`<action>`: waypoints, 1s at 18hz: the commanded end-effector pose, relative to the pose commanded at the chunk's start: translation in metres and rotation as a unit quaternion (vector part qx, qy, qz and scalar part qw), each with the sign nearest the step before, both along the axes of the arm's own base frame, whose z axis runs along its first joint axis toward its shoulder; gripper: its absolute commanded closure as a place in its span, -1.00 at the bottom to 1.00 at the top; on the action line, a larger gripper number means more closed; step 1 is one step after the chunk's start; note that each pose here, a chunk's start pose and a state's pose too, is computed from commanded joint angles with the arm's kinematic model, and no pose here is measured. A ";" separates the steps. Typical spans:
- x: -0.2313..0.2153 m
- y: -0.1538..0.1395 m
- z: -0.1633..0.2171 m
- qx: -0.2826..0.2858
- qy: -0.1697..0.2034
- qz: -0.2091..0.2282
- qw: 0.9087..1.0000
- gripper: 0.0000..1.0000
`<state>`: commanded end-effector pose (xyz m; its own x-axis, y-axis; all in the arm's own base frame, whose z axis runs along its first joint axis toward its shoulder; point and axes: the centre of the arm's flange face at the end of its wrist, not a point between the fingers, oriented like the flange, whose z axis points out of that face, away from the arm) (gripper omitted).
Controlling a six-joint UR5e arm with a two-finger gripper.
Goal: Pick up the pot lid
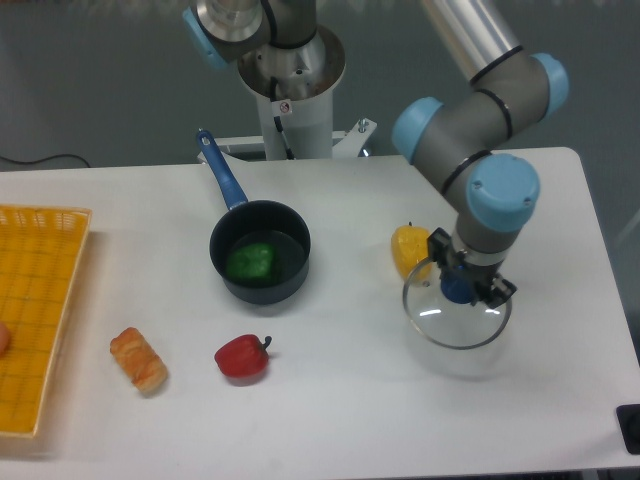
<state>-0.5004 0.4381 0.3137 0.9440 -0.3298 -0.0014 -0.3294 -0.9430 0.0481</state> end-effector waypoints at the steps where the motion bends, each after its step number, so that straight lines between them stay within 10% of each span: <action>1: 0.005 0.003 0.005 0.001 0.001 -0.001 1.000 -0.03; 18: 0.043 0.034 0.018 0.010 0.003 0.018 1.000 -0.03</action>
<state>-0.4570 0.4723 0.3316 0.9550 -0.2963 -0.0130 -0.2958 -0.9547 0.0313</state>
